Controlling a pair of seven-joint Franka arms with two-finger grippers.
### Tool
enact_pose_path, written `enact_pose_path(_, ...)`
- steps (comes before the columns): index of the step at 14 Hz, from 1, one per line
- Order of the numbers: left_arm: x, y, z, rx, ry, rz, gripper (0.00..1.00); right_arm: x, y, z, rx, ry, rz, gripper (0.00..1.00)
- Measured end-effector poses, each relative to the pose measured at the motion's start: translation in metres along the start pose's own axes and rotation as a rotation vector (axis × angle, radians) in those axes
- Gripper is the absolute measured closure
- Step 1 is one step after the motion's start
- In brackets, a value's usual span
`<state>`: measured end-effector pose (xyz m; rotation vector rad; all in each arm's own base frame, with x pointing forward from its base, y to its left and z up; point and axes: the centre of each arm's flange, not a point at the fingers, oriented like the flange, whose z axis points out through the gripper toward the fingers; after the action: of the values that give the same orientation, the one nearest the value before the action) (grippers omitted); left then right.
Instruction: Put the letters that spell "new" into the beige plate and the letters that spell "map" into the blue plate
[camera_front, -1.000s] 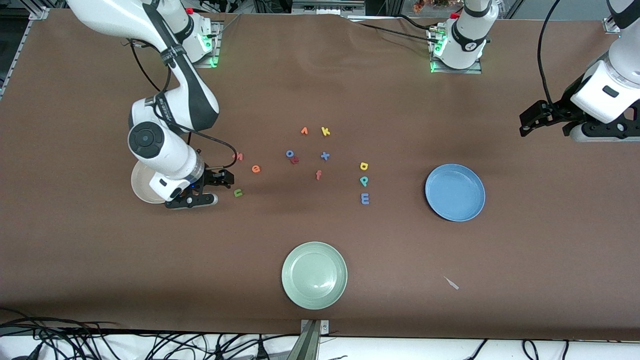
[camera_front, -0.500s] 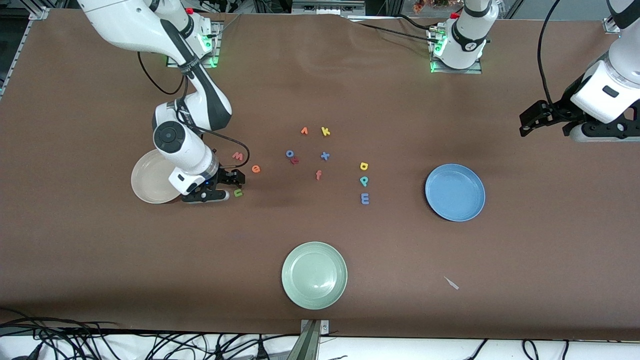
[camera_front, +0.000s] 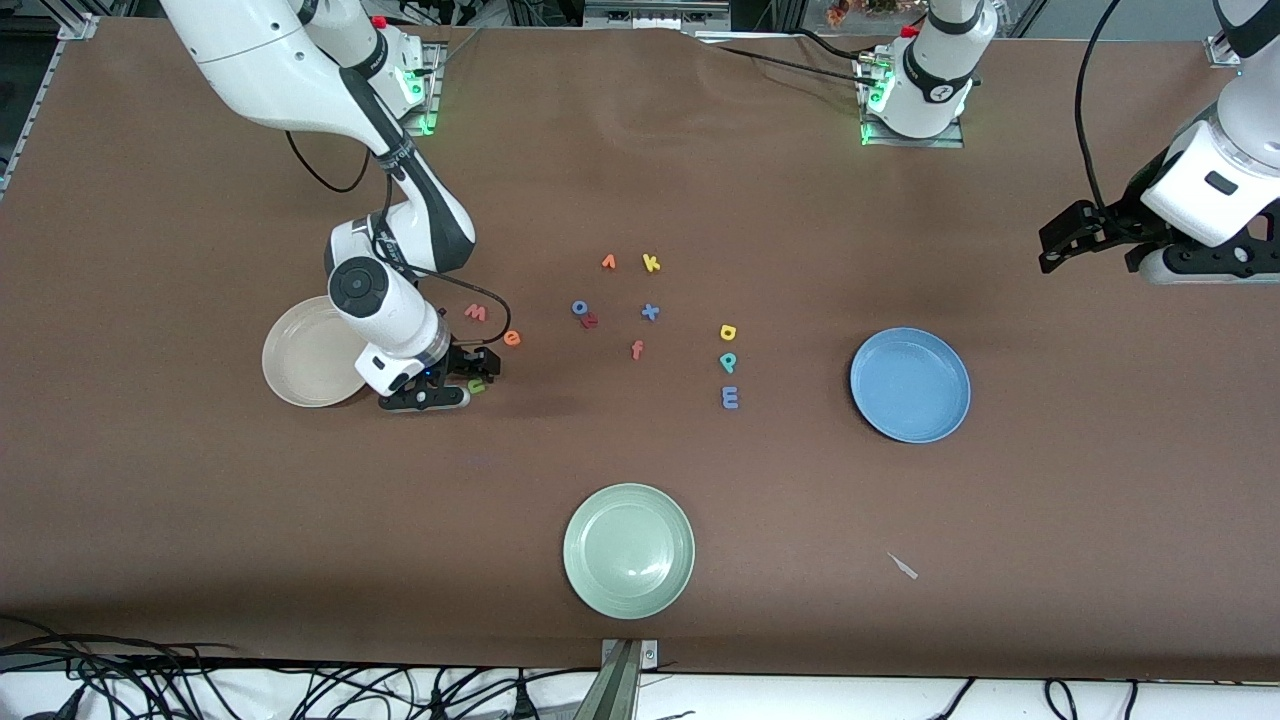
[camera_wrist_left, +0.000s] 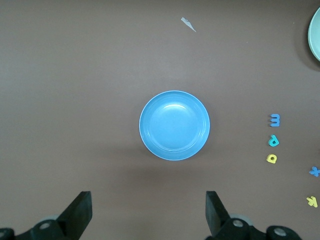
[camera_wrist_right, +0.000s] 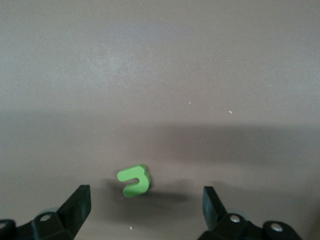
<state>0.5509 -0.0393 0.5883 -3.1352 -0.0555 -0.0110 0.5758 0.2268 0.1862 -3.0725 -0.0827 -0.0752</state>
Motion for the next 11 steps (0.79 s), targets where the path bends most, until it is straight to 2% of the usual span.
enact_pose_path(5, 0.005, 0.015, 0.017, -0.003, -0.033, 0.026, 0.00, 0.005, -0.011, 0.009, 0.004, 0.000, 0.011, 0.04)
enact_pose_path(7, 0.005, 0.040, 0.027, -0.003, -0.051, 0.070, 0.00, 0.004, -0.011, 0.012, 0.003, -0.004, 0.013, 0.19)
enact_pose_path(8, 0.005, 0.051, 0.031, -0.002, -0.058, 0.089, 0.00, 0.004, -0.011, 0.013, 0.003, -0.005, 0.017, 0.19)
enact_pose_path(10, 0.004, 0.066, 0.036, -0.002, -0.067, 0.115, 0.00, 0.004, -0.013, 0.012, 0.003, -0.003, 0.032, 0.33)
enact_pose_path(11, 0.003, 0.073, 0.038, -0.002, -0.072, 0.127, 0.00, 0.004, -0.015, 0.012, 0.004, -0.002, 0.036, 0.33)
